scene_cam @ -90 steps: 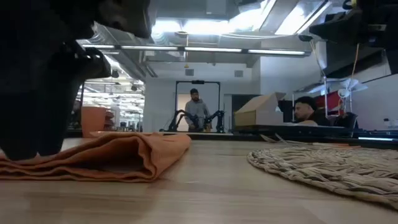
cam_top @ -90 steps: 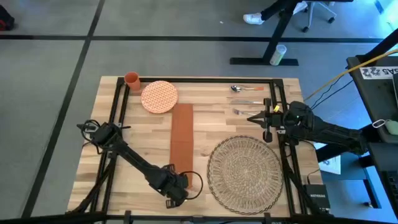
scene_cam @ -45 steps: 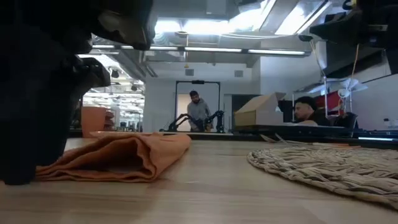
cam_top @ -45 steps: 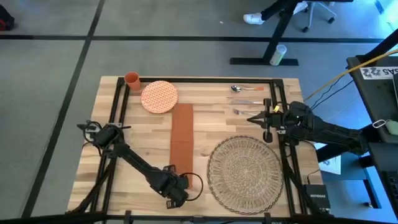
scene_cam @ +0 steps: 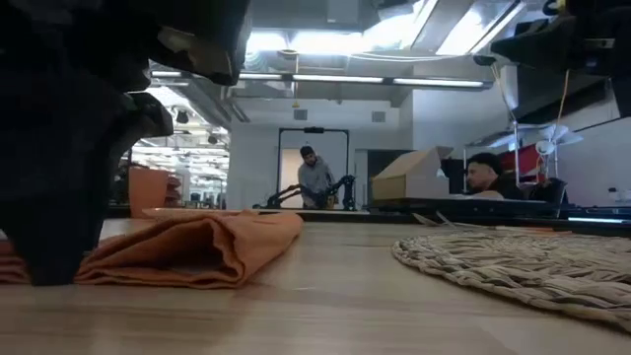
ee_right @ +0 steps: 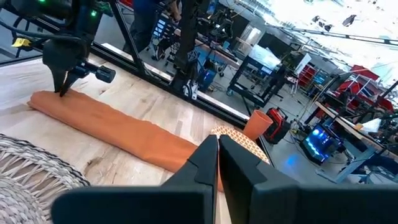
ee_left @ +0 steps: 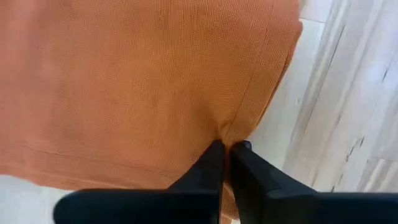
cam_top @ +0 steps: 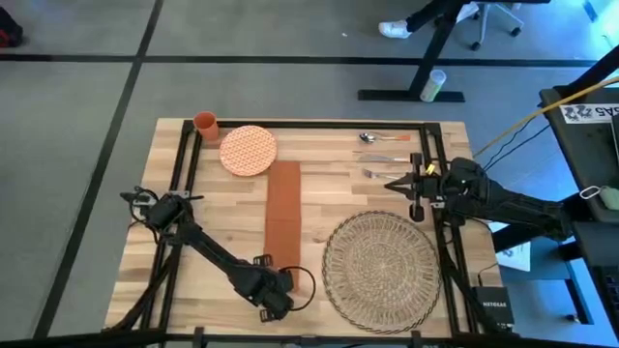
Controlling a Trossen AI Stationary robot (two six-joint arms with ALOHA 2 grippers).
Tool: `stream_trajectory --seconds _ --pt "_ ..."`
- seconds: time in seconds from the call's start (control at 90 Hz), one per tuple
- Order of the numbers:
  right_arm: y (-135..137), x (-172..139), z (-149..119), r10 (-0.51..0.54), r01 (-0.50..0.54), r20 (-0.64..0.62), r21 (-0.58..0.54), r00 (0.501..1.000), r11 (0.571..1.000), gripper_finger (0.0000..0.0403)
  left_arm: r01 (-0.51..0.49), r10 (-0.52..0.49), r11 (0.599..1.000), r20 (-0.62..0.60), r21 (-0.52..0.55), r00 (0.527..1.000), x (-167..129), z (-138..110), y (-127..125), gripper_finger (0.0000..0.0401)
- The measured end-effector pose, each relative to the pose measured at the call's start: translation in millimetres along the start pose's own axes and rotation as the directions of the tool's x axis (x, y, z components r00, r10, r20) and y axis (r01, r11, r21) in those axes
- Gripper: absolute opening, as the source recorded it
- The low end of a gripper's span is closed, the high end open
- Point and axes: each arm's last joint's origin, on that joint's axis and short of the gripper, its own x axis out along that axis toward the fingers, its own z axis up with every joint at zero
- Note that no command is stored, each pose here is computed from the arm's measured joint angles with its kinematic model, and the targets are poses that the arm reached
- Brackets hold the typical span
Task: Set table place
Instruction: Fold the orange table napkin
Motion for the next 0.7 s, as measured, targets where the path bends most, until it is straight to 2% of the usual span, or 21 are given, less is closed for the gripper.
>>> stream_trajectory --seconds 0.133,0.344,0.7 --pt "0.0 0.0 0.0 0.0 0.0 0.0 0.0 1.0 1.0 0.0001 -0.011 0.011 1.0 0.004 0.009 1.0 -3.5 2.4 -1.5 0.0001" --pt "-0.1 0.0 0.1 -0.001 0.001 0.001 0.0 1.0 1.0 0.0001 -0.047 0.047 0.998 0.002 0.043 0.999 -24.5 12.6 -7.0 0.0" --pt "-0.1 0.0 0.1 -0.001 0.001 0.001 0.0 1.0 1.0 0.0001 -0.055 0.051 0.996 0.069 0.065 0.996 -73.7 28.8 -14.5 0.0"
